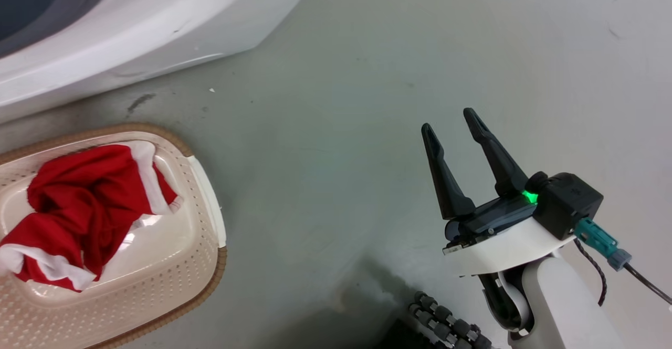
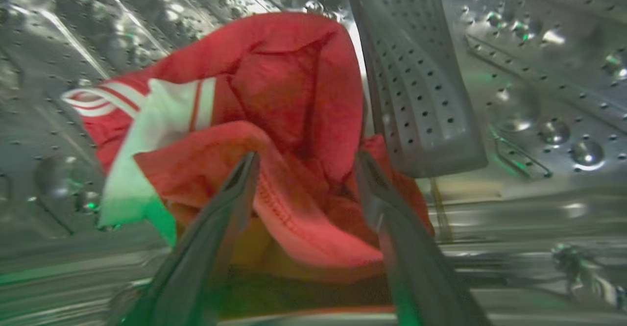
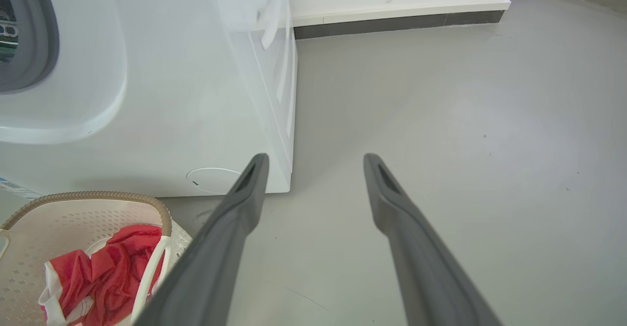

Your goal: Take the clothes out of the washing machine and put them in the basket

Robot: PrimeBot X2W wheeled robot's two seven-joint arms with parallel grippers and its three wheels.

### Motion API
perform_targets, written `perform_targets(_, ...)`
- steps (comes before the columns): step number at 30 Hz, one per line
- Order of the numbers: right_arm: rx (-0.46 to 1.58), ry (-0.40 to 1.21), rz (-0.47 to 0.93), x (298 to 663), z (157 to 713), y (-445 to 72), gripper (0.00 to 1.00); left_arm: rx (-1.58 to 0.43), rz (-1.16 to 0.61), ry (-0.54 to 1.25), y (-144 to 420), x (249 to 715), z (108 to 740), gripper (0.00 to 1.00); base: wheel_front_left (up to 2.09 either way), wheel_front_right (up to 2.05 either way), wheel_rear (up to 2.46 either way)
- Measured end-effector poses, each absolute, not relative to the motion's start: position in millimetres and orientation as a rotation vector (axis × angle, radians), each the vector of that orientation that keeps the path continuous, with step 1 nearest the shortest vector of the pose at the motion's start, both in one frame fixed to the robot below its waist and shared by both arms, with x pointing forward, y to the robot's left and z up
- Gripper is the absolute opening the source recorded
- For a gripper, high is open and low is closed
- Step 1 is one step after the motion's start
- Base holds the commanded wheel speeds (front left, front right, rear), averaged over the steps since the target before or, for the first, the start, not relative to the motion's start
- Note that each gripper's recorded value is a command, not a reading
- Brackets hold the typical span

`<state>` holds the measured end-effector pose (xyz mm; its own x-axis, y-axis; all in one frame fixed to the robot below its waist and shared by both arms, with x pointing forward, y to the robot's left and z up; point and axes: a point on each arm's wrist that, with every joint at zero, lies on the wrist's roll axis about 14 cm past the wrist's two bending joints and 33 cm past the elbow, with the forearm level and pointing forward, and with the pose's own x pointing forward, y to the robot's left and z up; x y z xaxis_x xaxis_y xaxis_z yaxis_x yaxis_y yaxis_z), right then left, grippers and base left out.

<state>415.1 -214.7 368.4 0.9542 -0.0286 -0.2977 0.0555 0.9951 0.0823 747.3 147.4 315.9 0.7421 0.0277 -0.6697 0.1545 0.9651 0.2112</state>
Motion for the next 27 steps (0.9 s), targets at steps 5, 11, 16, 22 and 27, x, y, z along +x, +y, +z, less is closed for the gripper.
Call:
perform_targets(5, 0.091, 0.323, -0.049, 411.5, 362.3, -215.6, 1.0, 0.259, -0.048, 0.816, 150.6, 743.6, 299.1, 1.0, 0.0, 0.0, 0.0)
perform_targets(11, 0.102, 0.33, -0.057, 410.4, 360.2, -216.8, 1.0, 0.25, 0.005, 0.809, 155.3, 737.9, 297.2, 0.0, 0.0, 0.0, 0.0)
perform_targets(16, 0.099, 0.321, -0.059, 411.7, 363.5, -218.2, 1.0, 0.265, 0.038, 0.68, 165.3, 746.9, 320.9, 0.0, 0.0, 0.0, 0.0)
perform_targets(22, 0.105, 0.312, -0.058, 413.1, 366.0, -217.9, 1.0, 0.278, 0.059, 0.538, 176.9, 759.0, 347.1, 0.0, 0.0, 0.0, 0.0)
perform_targets(27, 0.1, 0.301, -0.052, 417.1, 367.8, -217.6, 1.0, 0.272, 0.056, 0.422, 178.6, 767.5, 366.7, 0.0, 0.0, 0.0, 0.0)
